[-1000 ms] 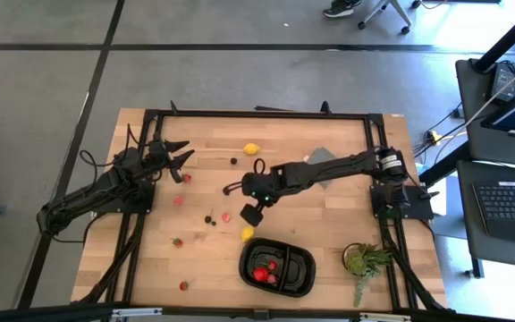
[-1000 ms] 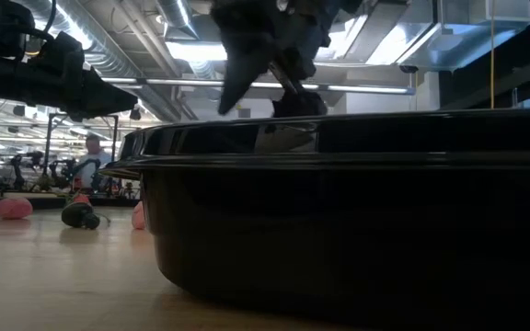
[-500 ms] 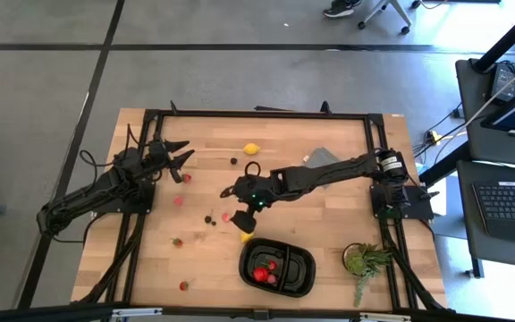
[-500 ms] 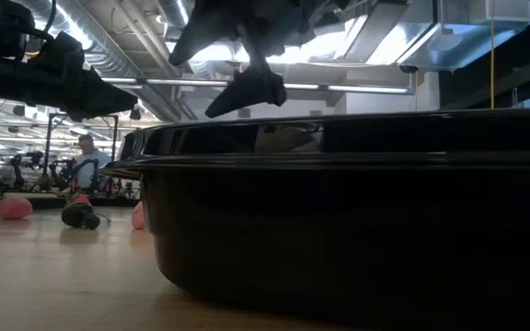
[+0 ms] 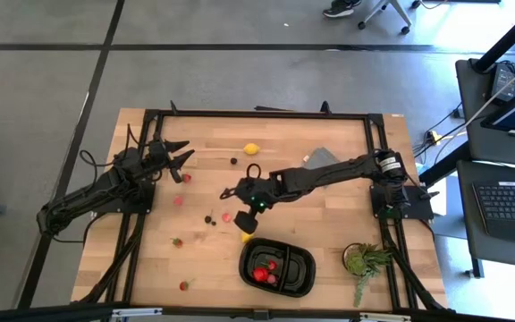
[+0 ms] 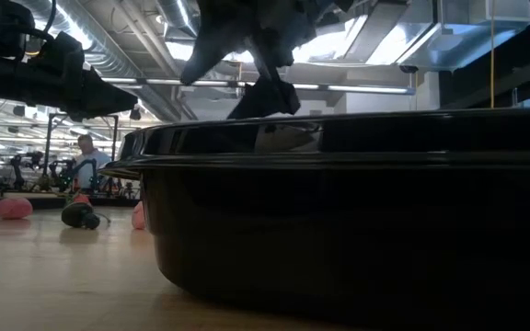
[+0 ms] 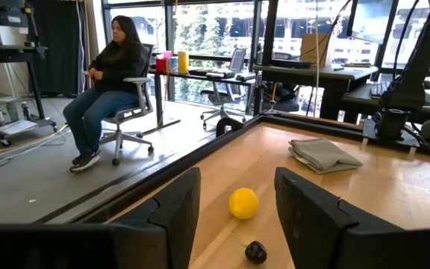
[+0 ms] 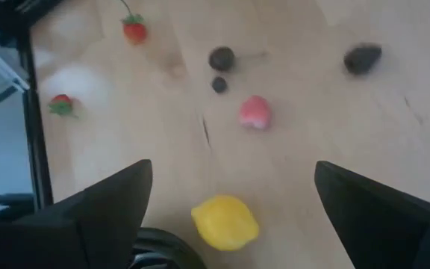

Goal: Pick and placing Produce into tupperware
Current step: Put the lemon into the black bin

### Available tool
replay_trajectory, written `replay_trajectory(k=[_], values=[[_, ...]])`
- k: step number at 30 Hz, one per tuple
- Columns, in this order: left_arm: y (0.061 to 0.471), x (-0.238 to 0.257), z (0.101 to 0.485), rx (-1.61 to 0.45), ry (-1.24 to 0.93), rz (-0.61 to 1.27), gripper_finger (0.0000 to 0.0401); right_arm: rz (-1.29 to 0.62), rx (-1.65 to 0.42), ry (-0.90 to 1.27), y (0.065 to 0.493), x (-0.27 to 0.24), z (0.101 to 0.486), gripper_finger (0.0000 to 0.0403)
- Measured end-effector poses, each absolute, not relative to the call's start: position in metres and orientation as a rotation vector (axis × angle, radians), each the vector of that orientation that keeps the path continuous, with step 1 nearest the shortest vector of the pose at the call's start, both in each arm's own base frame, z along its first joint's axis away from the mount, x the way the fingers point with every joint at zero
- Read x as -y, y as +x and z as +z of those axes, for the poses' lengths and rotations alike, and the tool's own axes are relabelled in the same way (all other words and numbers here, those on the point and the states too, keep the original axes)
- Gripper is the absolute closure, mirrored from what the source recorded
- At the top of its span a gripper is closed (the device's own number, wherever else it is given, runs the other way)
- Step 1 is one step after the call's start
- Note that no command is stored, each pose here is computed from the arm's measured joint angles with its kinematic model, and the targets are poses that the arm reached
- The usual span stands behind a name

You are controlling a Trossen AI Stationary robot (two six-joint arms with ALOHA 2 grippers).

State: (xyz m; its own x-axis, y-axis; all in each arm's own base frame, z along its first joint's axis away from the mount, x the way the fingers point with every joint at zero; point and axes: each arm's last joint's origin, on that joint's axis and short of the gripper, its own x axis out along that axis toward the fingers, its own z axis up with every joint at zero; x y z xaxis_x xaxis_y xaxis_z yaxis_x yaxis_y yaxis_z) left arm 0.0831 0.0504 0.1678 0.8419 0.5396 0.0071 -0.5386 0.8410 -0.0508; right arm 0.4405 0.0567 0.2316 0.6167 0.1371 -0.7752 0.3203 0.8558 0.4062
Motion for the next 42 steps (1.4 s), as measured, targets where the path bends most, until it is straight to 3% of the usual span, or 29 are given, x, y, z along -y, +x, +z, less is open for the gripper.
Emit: replay_trajectory(k=[15,28,42], values=[[0.083,-0.05,0.168,0.021,-0.047,0.57,0.0236,-0.309,-1.089,0.676,0.437,-0.079,0.186,0.0028],[0.083,-0.05,0.168,0.022,-0.05,0.57,0.0236,-0.396,-1.078,0.345,0.439,-0.1,0.218,0.0028],[0.083,-0.05,0.168,0.03,-0.073,0.569,0.0236,-0.402,-1.217,0.251,0.469,-0.117,0.192,0.0028]])
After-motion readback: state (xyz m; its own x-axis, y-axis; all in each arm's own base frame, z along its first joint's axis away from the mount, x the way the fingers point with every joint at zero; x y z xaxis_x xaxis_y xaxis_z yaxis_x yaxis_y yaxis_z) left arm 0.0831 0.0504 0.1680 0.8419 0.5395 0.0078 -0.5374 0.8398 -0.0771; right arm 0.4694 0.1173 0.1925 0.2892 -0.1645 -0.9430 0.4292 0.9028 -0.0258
